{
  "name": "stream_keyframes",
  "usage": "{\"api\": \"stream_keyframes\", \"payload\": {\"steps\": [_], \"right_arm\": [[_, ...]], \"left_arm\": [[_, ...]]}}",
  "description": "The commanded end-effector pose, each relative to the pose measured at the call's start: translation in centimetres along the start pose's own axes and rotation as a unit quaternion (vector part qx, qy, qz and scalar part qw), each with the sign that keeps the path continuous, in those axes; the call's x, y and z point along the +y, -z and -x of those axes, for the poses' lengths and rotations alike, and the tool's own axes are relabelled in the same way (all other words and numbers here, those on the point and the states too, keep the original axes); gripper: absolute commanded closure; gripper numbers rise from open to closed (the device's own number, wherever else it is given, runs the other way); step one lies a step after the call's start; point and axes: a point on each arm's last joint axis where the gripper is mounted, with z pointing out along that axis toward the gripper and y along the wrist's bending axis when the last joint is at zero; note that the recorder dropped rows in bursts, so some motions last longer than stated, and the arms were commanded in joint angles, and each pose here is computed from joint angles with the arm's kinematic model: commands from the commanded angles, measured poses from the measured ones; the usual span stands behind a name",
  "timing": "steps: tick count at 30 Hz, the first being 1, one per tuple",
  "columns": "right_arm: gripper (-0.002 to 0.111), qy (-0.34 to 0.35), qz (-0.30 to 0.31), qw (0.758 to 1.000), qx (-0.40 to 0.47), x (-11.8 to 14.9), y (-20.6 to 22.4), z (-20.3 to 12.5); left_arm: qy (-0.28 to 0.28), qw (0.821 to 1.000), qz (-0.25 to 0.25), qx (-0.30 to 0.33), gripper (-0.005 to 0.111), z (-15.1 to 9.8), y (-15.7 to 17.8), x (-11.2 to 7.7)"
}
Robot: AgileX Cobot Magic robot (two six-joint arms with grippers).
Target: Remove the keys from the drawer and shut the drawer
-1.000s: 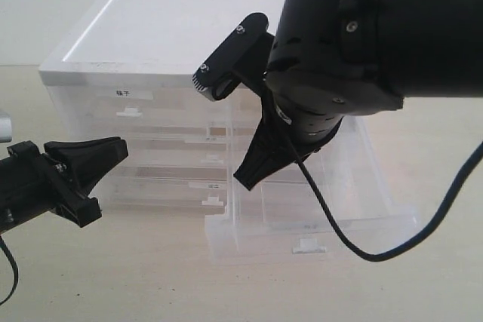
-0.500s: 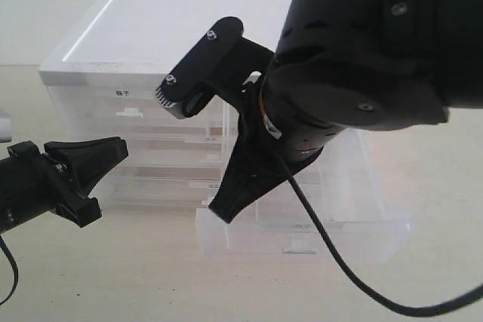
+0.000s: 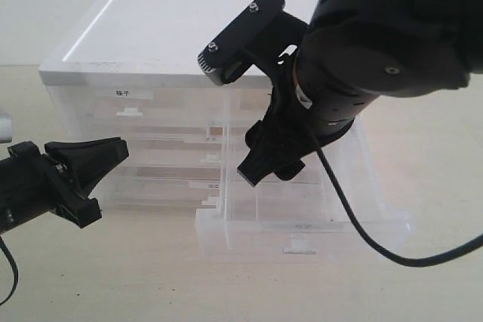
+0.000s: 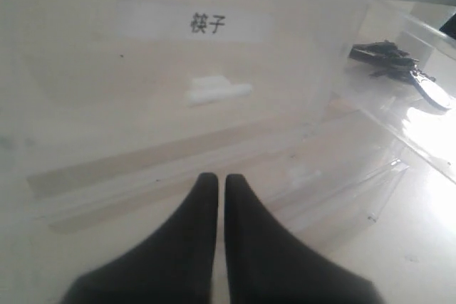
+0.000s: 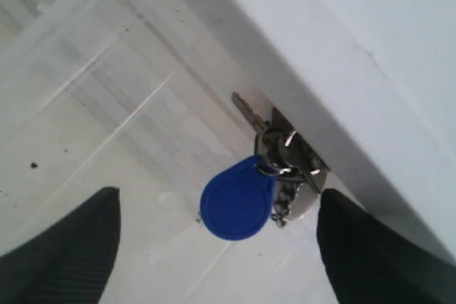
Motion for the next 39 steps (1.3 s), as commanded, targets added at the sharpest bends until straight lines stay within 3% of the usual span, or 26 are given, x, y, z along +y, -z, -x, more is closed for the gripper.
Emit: {"api": "stream_keyframes", "payload": {"steps": [1,16,27,30,35,39], "right_arm": [[0.046,0.002,-0.002,1.0,-0.014,0.1,-0.7,0.4],[0.047,0.015,-0.079,0.997,0.016,-0.2,-3.5,0.4],[0.048,-0.009,-0.063,0.998,-0.03,-0.7,-1.9,0.9],[0.048,-0.036,-0.045,0.997,-0.055,-1.5,0.3,0.9],[0.048,-0.029,0.003,0.997,-0.066,-0.6,0.4,1.0],[0.048,-0.031,-0.019,0.998,-0.047,-1.5,-0.3,0.7]], "left_arm": [[0.006,1.0,-0.005,0.001,0.102,0.0,-0.1,-0.1],[0.011,1.0,-0.006,0.002,0.102,0.0,-0.1,-0.1],[0.015,1.0,-0.007,0.002,0.102,0.0,-0.1,-0.1],[0.017,1.0,-0.007,0.002,0.102,0.0,-0.1,-0.1],[0.016,1.0,-0.009,0.003,0.102,-0.1,-0.1,-0.1],[0.016,1.0,-0.01,0.003,0.102,-0.1,-0.1,-0.2]]}}
